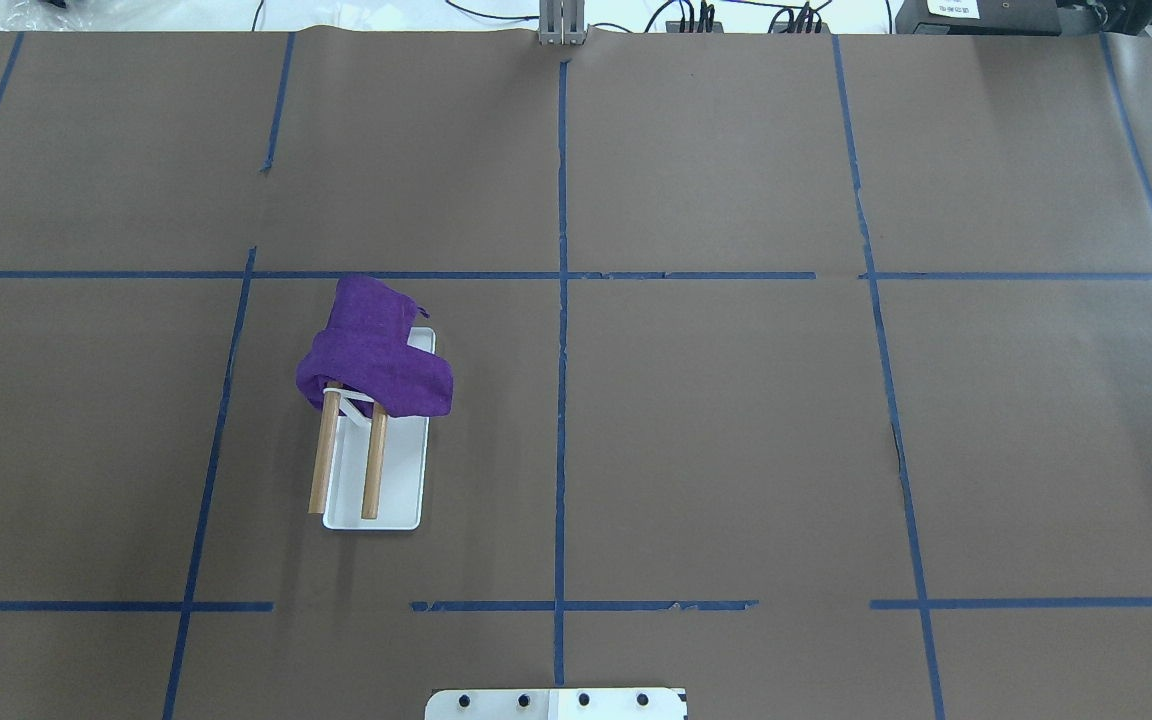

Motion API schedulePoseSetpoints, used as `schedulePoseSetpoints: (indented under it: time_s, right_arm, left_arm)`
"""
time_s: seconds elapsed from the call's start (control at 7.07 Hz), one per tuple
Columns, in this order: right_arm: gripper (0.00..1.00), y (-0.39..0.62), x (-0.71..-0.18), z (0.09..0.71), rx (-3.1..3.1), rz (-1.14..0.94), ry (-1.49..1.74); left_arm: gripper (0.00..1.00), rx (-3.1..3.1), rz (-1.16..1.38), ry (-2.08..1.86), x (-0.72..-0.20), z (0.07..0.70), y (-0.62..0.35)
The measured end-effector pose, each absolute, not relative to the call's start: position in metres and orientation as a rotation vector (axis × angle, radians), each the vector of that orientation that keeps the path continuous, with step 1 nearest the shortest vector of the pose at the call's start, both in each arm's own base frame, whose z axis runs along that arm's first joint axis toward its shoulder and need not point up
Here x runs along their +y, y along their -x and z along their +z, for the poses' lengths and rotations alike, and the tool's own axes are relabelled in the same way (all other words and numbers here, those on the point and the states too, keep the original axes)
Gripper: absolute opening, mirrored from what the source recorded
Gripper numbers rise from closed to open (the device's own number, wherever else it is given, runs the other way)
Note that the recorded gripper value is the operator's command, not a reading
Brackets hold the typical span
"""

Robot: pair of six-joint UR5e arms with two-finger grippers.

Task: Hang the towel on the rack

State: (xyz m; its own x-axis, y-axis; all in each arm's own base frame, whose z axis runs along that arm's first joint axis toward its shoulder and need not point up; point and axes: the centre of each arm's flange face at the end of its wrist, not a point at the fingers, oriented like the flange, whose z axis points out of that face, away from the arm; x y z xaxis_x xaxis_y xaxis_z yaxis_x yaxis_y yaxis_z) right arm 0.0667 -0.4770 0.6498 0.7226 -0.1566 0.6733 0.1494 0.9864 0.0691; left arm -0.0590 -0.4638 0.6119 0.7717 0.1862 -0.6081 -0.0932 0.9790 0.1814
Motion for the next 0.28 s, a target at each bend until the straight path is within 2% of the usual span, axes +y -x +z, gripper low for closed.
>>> schedulePoseSetpoints:
  time_s: [0.28]
  right_arm:
    - [1.0,-0.0667,-0.4771,0.649,-0.744,-0.17,-0.012]
  left_arm:
    - [1.0,0.674,0.153,-0.144,-0.4639,0.6118,0.0588]
